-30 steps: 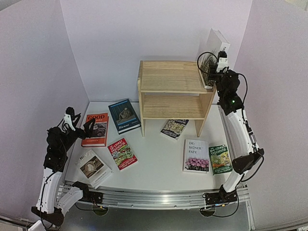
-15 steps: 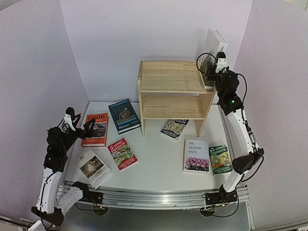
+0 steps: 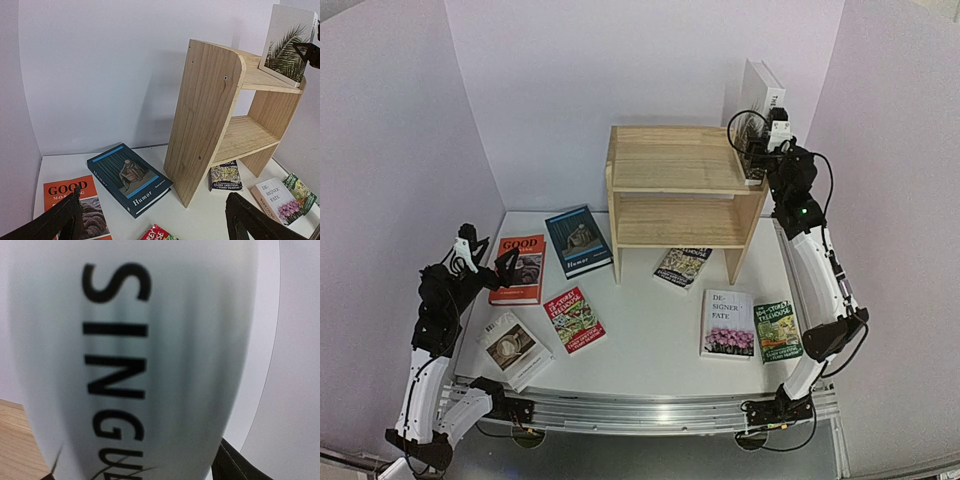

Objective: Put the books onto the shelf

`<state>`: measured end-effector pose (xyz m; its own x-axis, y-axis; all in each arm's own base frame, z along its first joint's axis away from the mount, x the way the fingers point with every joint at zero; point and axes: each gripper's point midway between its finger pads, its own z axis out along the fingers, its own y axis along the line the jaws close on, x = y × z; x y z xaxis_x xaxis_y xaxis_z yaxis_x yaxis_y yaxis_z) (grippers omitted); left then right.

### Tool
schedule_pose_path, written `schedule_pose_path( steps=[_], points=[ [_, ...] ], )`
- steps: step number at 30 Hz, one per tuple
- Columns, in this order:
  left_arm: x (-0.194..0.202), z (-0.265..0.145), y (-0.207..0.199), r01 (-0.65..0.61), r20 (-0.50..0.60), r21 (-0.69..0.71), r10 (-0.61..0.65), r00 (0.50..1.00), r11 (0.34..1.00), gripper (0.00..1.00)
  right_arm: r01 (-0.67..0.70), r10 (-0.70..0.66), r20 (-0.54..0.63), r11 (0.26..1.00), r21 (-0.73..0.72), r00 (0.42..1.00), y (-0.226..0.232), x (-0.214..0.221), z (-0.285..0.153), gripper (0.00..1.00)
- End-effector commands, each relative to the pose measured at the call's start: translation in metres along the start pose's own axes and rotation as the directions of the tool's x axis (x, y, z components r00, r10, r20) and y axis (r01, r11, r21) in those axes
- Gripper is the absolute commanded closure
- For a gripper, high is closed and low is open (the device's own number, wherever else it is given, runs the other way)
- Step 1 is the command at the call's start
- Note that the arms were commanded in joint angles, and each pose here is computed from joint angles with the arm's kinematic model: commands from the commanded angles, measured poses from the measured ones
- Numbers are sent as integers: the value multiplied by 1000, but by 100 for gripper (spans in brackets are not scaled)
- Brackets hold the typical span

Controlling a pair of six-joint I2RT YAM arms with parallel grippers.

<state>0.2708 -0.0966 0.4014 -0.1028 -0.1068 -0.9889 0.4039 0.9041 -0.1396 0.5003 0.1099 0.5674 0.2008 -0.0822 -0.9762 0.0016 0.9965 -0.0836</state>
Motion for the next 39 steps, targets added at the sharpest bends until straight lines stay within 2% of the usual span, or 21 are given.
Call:
schedule_pose_path(
  steps=[1, 5, 11, 15, 18, 20, 22, 24, 27, 28, 29, 35, 39],
  points=[
    [-4, -2, -3, -8, 18, 17, 8, 1000, 1000, 0, -18, 18, 40, 1000, 1, 999, -6, -18, -8, 27],
    [-3, -3, -6, -16, 11, 29, 15, 1000, 999, 0, -24, 24, 46, 1000, -8, 999, -6, -21, -10, 25],
    [14, 0, -7, -16, -64, 45, 18, 998, 999, 0, -50, 52, 59, 998, -22, 997, -7, -29, -19, 8],
    [38, 4, -10, 7, -194, 69, 6, 981, 998, 0, -69, 75, 82, 995, -74, 994, -5, -43, -34, 6],
    [69, 9, -13, 15, -347, 109, 24, 938, 994, 0, -79, 92, 103, 989, -123, 990, -1, -55, -48, 6],
    [89, 9, -9, 1, -466, 108, 50, 884, 994, 0, -81, 101, 114, 983, -165, 988, 2, -63, -59, 6],
    [115, 7, -2, -15, -601, 109, 78, 796, 994, 0, -88, 116, 120, 972, -219, 986, 7, -68, -71, 5],
    [149, 0, 3, -21, -734, 125, 106, 670, 992, 0, -106, 143, 118, 955, -276, 983, 12, -72, -88, 5],
    [202, -17, 20, -41, -887, 135, 139, 439, 990, 0, -140, 182, 78, 914, -380, 980, 25, -64, -114, 5],
    [214, -23, 26, -39, -917, 135, 140, 375, 990, 0, -149, 189, 58, 898, -414, 980, 29, -59, -123, 5],
    [223, -25, 31, -37, -932, 138, 142, 332, 990, 0, -159, 193, 33, 885, -438, 981, 33, -53, -130, 5],
    [236, -5, 55, -59, -952, 89, 103, 289, 994, 0, -293, 222, -199, 822, -489, 955, 50, 11, -158, 5],
    [240, 17, 61, -38, -959, 83, 90, 270, 996, 0, -403, 245, -362, 785, -471, 900, 59, 61, -173, 5]
  ],
)
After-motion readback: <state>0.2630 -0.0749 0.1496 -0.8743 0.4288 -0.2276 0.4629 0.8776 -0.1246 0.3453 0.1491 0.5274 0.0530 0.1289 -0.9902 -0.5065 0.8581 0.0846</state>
